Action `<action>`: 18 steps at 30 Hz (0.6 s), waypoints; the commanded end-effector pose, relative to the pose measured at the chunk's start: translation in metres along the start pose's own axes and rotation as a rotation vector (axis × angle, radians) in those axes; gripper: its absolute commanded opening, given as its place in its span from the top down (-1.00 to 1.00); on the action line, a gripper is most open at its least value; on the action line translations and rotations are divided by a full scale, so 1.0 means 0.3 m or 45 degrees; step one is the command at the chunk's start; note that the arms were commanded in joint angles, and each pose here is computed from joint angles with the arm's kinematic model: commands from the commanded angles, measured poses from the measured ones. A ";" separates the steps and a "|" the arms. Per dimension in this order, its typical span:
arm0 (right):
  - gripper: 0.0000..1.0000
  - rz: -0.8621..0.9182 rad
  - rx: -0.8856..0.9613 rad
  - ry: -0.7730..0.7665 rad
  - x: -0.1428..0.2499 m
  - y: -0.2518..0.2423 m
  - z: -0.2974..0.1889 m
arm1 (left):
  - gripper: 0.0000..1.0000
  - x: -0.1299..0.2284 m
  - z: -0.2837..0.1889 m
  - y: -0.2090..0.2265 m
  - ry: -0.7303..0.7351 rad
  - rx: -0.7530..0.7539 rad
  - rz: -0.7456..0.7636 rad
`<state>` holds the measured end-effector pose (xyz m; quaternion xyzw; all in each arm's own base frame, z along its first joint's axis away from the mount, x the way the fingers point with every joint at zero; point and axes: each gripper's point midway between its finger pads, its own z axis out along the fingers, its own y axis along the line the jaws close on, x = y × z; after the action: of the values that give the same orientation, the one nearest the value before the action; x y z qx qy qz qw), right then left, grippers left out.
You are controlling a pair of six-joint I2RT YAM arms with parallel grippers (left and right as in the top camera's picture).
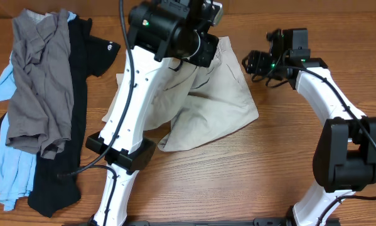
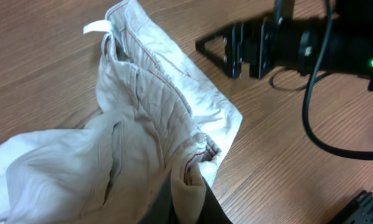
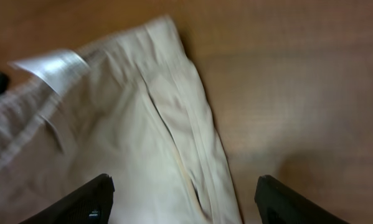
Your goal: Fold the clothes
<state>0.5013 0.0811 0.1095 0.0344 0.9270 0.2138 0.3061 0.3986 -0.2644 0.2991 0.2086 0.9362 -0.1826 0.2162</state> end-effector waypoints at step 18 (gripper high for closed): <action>-0.65 -0.033 -0.188 -0.095 -0.060 -0.033 0.109 | 0.92 0.158 -0.021 -0.472 0.085 0.252 0.243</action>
<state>0.5318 0.0897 0.0662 0.0130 0.9139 0.2400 0.3272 0.3146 -0.3597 0.2931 0.3126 0.9087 -0.2174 0.1710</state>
